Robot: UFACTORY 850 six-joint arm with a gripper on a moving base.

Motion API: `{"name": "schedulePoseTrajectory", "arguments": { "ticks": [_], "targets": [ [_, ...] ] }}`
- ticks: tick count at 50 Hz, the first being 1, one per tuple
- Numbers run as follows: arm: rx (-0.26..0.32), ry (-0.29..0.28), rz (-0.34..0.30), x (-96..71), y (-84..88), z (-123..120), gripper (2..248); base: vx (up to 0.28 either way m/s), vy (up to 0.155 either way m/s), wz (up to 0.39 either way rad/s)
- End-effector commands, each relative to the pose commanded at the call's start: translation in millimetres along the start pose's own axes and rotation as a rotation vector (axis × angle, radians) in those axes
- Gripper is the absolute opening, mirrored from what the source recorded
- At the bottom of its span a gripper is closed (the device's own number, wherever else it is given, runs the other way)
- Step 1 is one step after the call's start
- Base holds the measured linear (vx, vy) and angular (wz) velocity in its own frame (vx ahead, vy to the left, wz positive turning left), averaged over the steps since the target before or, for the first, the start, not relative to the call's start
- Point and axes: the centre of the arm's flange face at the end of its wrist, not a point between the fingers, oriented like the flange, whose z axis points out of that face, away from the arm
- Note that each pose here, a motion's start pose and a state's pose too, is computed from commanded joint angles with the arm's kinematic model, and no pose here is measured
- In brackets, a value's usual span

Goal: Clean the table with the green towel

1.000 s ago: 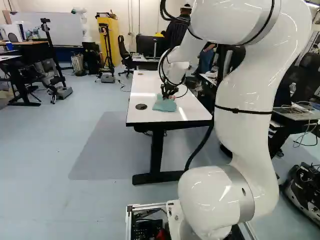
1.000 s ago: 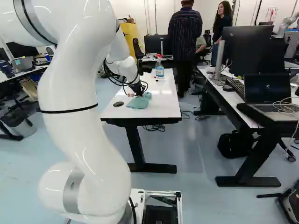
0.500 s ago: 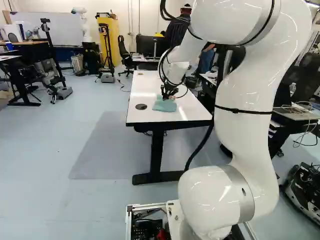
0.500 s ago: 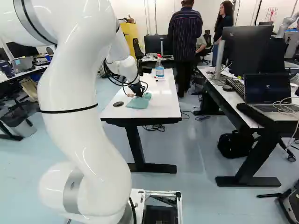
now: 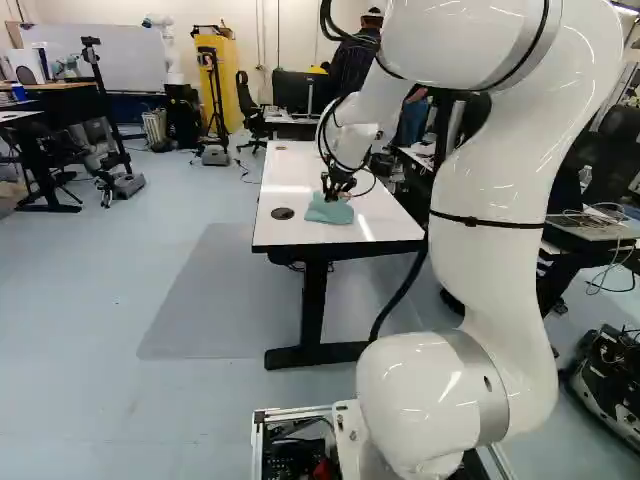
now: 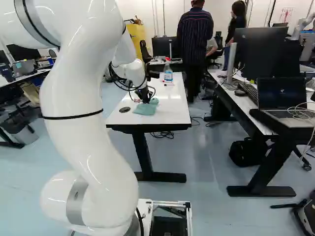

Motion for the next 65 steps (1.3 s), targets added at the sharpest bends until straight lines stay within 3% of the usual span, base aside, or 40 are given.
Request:
{"name": "schedulePoseTrajectory", "arguments": {
  "ticks": [27, 57, 65],
  "targets": [
    [-0.002, -0.019, 0.004, 0.1, 2.7, 1, 28, 0.0, 0.0, 0.0],
    [-0.036, 0.014, 0.07, 37.4, 43.6, 17, 28, 0.0, 0.0, 0.0],
    [-0.037, 0.024, 0.075, 48.5, 46.6, 24, 28, 0.0, 0.0, 0.0]
  ]
}}
